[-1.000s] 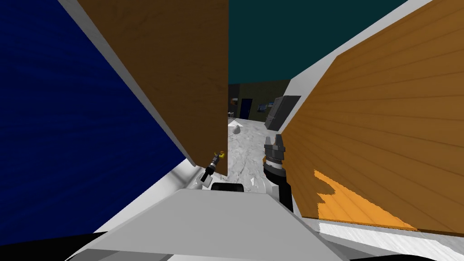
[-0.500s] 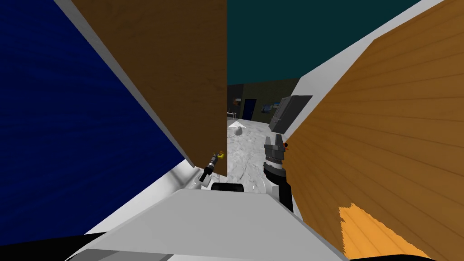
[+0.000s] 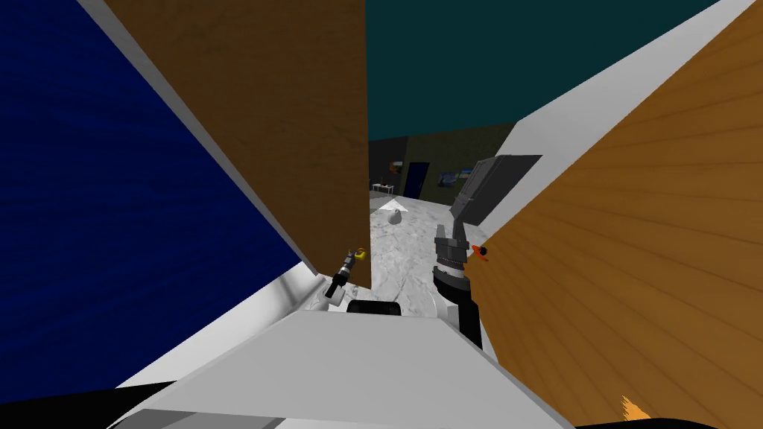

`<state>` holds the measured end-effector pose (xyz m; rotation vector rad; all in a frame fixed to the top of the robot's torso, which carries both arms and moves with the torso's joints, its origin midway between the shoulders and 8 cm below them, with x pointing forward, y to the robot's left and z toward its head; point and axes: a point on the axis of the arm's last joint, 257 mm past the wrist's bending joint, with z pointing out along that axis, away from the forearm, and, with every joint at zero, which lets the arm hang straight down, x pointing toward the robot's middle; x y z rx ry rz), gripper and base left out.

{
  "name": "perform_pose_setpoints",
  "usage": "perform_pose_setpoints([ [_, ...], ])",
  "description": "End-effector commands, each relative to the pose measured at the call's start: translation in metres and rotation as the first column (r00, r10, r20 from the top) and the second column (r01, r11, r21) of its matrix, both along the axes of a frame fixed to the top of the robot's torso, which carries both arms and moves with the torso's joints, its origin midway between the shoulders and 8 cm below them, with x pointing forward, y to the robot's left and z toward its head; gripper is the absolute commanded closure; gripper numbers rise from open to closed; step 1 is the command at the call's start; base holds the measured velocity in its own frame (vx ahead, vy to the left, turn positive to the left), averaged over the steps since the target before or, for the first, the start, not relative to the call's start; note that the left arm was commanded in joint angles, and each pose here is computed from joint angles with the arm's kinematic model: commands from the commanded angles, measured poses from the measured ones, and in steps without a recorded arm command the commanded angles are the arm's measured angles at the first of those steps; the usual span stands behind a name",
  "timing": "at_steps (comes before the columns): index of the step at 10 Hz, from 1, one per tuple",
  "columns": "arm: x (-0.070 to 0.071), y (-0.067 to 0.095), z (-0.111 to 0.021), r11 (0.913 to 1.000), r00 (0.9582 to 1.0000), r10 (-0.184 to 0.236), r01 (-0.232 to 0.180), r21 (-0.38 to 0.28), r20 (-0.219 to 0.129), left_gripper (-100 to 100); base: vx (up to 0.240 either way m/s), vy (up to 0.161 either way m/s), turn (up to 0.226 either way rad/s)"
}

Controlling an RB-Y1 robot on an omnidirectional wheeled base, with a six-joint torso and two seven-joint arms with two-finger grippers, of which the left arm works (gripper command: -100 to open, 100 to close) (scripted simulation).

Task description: Push the door open

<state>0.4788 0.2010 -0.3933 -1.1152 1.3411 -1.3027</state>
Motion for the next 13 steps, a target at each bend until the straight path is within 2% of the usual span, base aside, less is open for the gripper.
perform_pose_setpoints([
  [1,0.005,0.012,0.002,0.9997,0.9997,0.023,-0.023,-0.001,0.006,100,0.195,-0.181,0.178],
  [5,0.006,0.024,0.002,0.9982,0.9983,0.058,-0.058,-0.012,0.005,100,0.163,-0.149,0.127],
  [10,0.007,0.031,0.002,0.9961,0.9964,0.085,-0.084,-0.026,0.003,100,0.165,-0.117,0.088],
  [12,0.006,0.051,0.001,0.9931,0.9932,0.117,-0.116,-0.014,0.003,100,0.107,-0.035,0.037],
  [13,0.006,0.055,0.002,0.992,0.9921,0.126,-0.126,-0.013,0.004,100,0.183,-0.077,0.061],
])
